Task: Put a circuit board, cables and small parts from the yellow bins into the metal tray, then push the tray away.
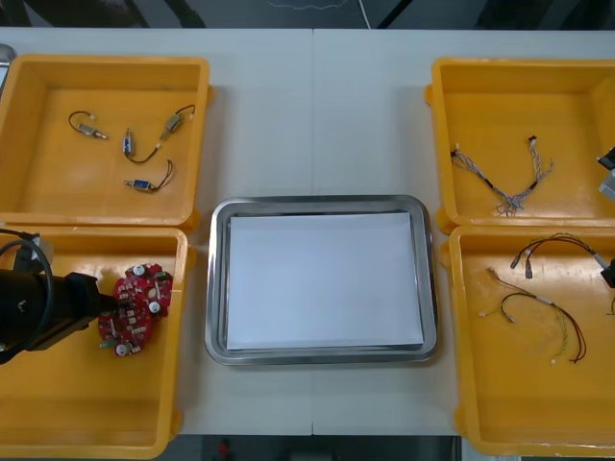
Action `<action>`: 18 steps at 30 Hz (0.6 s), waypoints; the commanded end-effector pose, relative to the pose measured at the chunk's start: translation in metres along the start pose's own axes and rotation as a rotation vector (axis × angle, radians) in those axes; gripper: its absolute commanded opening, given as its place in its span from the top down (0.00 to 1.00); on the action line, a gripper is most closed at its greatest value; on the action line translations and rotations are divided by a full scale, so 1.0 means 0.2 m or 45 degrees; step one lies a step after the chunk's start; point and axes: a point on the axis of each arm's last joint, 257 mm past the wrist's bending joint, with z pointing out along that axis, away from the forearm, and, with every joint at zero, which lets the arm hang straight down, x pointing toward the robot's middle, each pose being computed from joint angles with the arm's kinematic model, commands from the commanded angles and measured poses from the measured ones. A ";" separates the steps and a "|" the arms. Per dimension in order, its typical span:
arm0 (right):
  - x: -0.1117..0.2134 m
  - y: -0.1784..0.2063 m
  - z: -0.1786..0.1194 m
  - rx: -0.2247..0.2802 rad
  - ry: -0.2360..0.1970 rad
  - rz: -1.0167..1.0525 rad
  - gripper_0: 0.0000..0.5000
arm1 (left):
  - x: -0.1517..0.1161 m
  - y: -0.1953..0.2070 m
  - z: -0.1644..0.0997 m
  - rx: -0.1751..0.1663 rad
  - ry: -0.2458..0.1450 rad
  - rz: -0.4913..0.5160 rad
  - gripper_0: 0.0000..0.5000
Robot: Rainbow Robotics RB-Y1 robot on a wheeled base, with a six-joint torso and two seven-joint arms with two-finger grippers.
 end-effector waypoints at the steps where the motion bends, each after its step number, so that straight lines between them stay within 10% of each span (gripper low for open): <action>1: -0.02 -0.02 -0.03 0.030 0.008 -0.043 1.00 | 0.02 0.09 0.02 -0.049 -0.002 0.131 0.00; 9: -0.02 -0.03 -0.03 0.034 0.007 -0.042 1.00 | 0.02 0.09 0.03 -0.053 -0.004 0.137 0.06; 12: -0.02 -0.03 -0.03 0.036 0.007 -0.041 1.00 | 0.03 0.09 0.04 -0.052 0.000 0.142 0.99; 18: -0.02 -0.03 -0.03 0.040 0.006 -0.042 1.00 | 0.03 0.07 0.03 -0.036 0.008 0.141 1.00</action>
